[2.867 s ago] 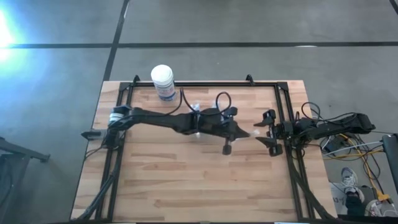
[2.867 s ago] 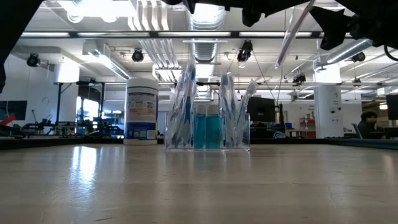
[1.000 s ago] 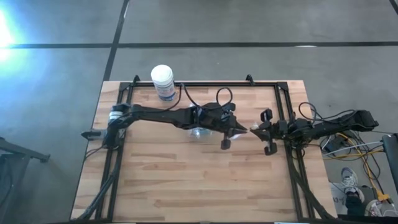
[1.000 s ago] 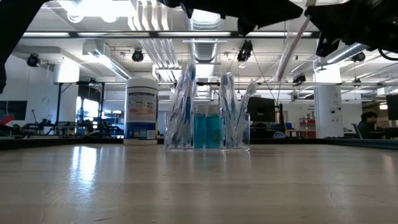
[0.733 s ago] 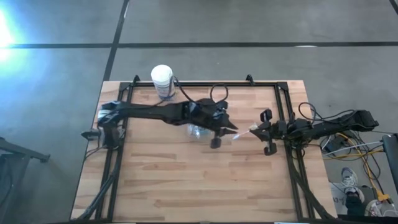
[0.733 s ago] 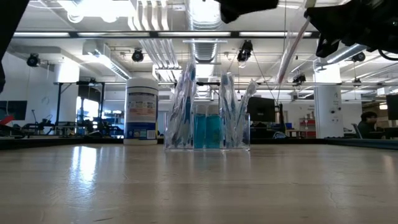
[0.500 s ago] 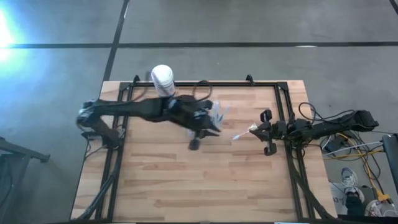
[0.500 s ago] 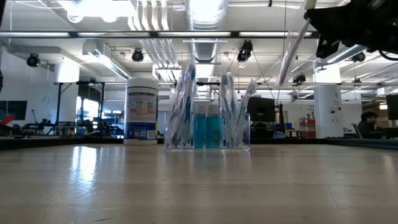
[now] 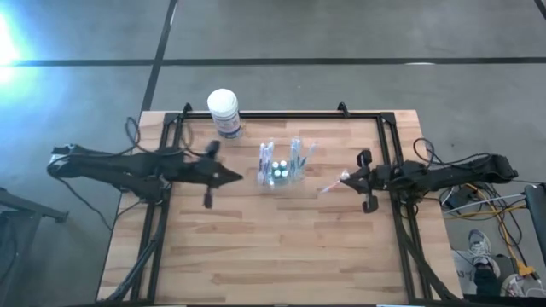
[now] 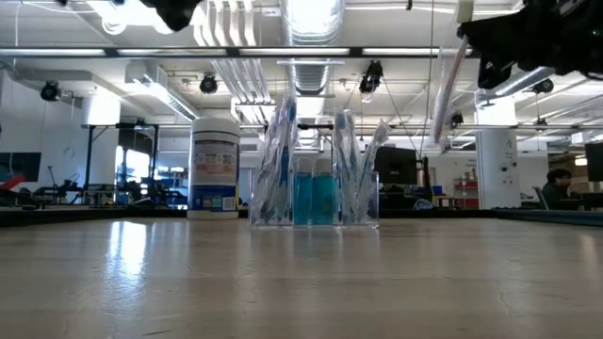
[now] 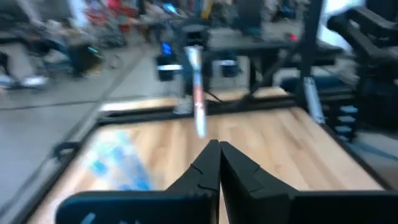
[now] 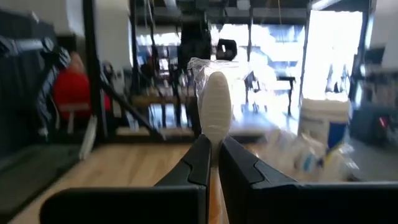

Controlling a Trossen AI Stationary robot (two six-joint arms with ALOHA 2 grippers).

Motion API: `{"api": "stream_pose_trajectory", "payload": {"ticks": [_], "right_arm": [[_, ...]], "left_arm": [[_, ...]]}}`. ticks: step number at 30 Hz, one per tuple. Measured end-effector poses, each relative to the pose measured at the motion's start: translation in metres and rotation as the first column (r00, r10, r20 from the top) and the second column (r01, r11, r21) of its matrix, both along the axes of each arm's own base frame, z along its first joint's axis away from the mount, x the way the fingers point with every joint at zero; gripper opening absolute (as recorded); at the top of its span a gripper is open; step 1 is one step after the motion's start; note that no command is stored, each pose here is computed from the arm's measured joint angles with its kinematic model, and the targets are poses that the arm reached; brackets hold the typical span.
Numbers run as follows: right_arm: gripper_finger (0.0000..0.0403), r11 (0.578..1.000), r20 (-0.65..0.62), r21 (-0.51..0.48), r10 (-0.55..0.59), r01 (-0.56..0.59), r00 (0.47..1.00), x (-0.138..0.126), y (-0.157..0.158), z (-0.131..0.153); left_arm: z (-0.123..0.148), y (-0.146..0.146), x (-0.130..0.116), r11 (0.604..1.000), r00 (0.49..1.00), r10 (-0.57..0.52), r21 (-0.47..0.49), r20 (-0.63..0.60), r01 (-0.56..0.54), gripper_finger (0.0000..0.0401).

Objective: Pick & Place toothbrushing station
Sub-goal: Put the orange toothbrush into the transparent bin organizer

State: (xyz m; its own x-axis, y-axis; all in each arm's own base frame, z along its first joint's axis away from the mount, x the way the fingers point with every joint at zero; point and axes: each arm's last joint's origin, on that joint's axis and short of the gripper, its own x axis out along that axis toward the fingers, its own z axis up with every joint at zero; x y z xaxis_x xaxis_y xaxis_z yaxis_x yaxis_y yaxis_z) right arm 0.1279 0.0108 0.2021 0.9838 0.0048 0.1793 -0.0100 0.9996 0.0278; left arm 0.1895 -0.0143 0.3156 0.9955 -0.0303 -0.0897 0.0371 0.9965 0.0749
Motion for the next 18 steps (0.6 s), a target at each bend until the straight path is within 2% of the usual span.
{"api": "stream_pose_trajectory", "payload": {"ticks": [3, 5, 8, 14, 18], "right_arm": [[0.0013, 1.0, -0.12, -0.004, -0.021, 0.02, 0.993, -0.001, -0.002, 0.019], [0.0013, 1.0, -0.157, -0.009, -0.024, 0.023, 0.987, -0.005, -0.003, 0.032], [0.0013, 1.0, -0.142, -0.008, -0.023, 0.022, 0.99, -0.015, -0.004, 0.047], [0.0013, 1.0, -0.097, 0.02, -0.018, 0.02, 0.995, -0.04, -0.006, 0.053], [0.0013, 0.998, -0.077, 0.057, -0.012, 0.016, 0.997, -0.059, -0.008, 0.046]], "left_arm": [[-0.015, 0.005, -0.027, 0.999, 0.995, 0.032, -0.003, 0.091, -0.032, 0.0008], [-0.025, 0.006, -0.04, 0.999, 0.986, 0.033, 0.016, 0.162, -0.036, 0.0007], [-0.044, 0.007, -0.053, 0.998, 0.974, 0.026, 0.058, 0.226, -0.04, 0.0004], [-0.069, 0.008, -0.067, 0.999, 0.964, 0.037, -0.035, 0.263, -0.029, 0.0003], [-0.073, 0.009, -0.069, 0.998, 0.964, 0.041, -0.057, 0.263, -0.027, 0.0003]]}}
